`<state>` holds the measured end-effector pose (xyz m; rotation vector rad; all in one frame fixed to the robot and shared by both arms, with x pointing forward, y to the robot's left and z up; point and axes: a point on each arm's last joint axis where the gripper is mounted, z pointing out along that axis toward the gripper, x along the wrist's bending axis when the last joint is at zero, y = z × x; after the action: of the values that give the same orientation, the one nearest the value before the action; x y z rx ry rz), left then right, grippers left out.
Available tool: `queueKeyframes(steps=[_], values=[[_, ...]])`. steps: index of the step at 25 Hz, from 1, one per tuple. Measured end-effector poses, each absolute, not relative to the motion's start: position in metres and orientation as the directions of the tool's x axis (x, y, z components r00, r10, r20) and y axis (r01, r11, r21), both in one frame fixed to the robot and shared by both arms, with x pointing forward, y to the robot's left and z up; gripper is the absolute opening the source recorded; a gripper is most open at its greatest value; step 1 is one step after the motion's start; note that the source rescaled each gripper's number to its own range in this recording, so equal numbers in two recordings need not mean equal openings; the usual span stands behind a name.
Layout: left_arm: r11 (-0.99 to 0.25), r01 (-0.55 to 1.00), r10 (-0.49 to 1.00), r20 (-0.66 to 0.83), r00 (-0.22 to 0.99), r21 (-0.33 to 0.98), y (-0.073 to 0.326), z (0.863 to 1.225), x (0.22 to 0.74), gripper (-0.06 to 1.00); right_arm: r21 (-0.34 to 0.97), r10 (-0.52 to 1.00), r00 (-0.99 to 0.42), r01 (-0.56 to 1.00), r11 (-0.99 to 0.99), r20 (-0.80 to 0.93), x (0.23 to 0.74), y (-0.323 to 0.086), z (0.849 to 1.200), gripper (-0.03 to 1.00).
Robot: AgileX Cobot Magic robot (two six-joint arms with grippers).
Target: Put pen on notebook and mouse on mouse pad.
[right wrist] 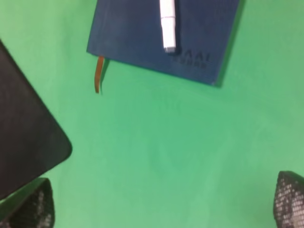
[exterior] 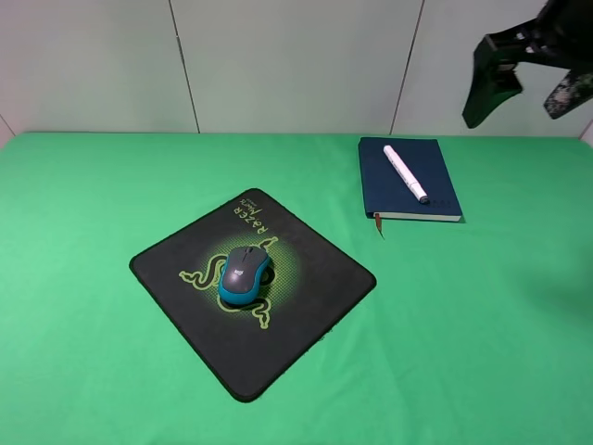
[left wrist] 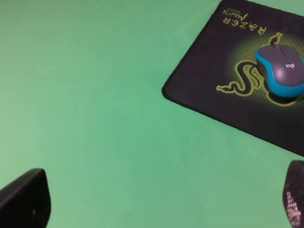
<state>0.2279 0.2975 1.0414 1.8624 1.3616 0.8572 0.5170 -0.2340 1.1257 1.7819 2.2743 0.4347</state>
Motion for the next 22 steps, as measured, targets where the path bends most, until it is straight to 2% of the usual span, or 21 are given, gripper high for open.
queueKeyframes(steps=[10,22], values=[[-0.233,0.525,0.963,0.120,0.240,0.819,0.297,1.041,0.228,0.96,0.445,0.975,-0.223,0.875,0.191,0.021,0.458,-0.247,1.145,1.00],[-0.233,0.525,0.963,0.120,0.240,0.819,0.297,1.041,0.228,0.96,0.481,0.975,-0.221,0.858,0.178,0.035,0.442,-0.250,1.153,1.00]])
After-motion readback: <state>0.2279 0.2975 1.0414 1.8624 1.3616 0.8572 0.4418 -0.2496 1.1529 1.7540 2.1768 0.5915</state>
